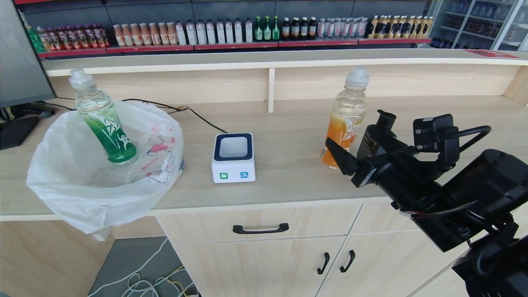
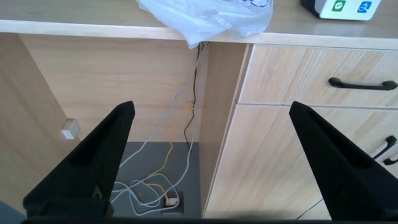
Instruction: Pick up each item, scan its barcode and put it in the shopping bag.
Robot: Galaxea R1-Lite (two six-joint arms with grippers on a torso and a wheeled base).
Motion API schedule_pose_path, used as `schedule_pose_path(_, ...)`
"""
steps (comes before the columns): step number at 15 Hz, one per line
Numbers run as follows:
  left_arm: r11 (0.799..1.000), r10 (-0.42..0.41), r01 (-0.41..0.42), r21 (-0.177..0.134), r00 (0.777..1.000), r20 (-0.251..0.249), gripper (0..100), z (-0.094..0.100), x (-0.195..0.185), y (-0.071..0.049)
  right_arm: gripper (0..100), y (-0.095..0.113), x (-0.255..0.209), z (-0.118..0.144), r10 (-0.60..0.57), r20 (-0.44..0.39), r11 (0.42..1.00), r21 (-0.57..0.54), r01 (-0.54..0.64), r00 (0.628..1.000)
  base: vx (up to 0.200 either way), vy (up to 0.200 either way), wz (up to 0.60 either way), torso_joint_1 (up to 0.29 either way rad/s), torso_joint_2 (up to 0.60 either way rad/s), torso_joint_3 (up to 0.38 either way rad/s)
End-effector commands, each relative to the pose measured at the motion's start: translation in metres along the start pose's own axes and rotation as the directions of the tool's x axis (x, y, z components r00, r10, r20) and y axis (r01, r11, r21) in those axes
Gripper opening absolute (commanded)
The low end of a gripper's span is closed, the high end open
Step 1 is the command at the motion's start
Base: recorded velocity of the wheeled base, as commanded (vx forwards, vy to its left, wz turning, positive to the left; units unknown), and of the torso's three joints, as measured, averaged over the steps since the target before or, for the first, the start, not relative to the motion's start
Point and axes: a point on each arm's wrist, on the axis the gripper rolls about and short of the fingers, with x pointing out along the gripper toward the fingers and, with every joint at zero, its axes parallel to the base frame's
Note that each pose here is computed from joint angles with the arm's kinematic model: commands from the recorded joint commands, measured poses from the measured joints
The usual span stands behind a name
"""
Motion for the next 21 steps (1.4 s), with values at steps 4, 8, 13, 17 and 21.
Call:
schedule_pose_path(4,1.000,0.001,-0.001,0.002,1.000,0.001,100,0.000,0.000,0.000,100,-0.013,0.012,-0.013,-0.020,-0.020,1.000,-0.016,0.020,1.000,0.000,0.000,0.00,0.000,0.00,0.000)
schedule_pose_path(8,1.000,0.001,-0.001,0.002,1.000,0.001,100,0.000,0.000,0.000,100,-0.014,0.025,-0.024,-0.035,-0.031,0.999,-0.019,0.034,0.999,0.000,0.000,0.00,0.000,0.00,0.000)
schedule_pose_path(13,1.000,0.001,-0.001,0.002,1.000,0.001,100,0.000,0.000,0.000,100,-0.018,0.040,-0.031,-0.081,-0.015,0.997,-0.012,0.081,0.997,0.000,0.000,0.00,0.000,0.00,0.000)
schedule_pose_path(17,1.000,0.001,-0.001,0.002,1.000,0.001,100,0.000,0.000,0.000,100,-0.023,0.051,-0.037,-0.126,-0.008,0.992,-0.014,0.126,0.992,0.000,0.000,0.00,0.000,0.00,0.000)
schedule_pose_path(21,1.000,0.001,-0.001,0.002,1.000,0.001,100,0.000,0.000,0.000,100,-0.025,0.057,-0.035,-0.131,0.015,0.991,-0.012,0.131,0.991,0.000,0.000,0.00,0.000,0.00,0.000)
